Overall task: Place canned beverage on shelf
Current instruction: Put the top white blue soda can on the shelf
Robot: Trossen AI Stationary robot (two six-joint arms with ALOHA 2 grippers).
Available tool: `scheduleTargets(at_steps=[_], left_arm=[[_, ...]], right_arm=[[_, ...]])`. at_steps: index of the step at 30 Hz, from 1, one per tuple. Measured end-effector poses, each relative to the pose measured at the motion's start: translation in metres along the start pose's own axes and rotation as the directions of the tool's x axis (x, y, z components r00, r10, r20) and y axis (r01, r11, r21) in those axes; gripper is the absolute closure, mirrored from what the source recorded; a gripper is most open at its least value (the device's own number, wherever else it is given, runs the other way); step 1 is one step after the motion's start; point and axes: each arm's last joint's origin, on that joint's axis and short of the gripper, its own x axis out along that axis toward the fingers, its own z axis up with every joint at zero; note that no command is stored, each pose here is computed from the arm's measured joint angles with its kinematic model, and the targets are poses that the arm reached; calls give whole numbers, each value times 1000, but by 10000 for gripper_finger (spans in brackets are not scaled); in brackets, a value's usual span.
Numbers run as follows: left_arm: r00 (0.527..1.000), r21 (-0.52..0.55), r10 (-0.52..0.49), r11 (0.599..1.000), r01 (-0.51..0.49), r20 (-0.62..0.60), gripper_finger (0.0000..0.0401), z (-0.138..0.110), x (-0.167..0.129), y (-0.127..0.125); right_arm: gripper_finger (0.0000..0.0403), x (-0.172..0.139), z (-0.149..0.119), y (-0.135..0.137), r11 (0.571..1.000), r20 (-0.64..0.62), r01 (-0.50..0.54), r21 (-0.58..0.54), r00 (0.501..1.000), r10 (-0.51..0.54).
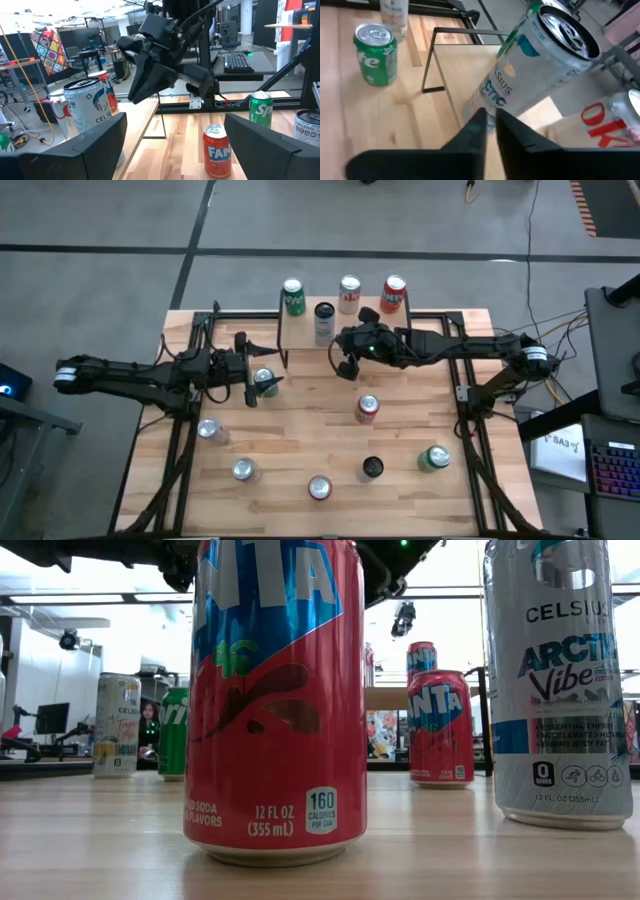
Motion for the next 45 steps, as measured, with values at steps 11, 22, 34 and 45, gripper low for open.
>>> scheduleTargets(at_steps=[11, 22, 34, 45], left_arm=[[1000, 0, 2, 1000, -2, -1, 80, 0, 0, 0], [1000, 5, 0, 1000, 0, -20, 80, -3, 4, -1], [1000, 12, 2, 1000, -1, -13, 80, -5, 9, -2], [1000, 15, 1, 1000, 0, -19, 80, -7, 12, -3]], right_arm=[[390, 21, -1, -5, 999, 21, 36, -22, 999, -36], [391, 26, 1, -16, 998, 55, 63, 15, 996, -64], [391, 31, -5, -12, 994, 73, -75, 80, 995, 69], [391, 35, -4, -19, 995, 132, -31, 92, 991, 19]])
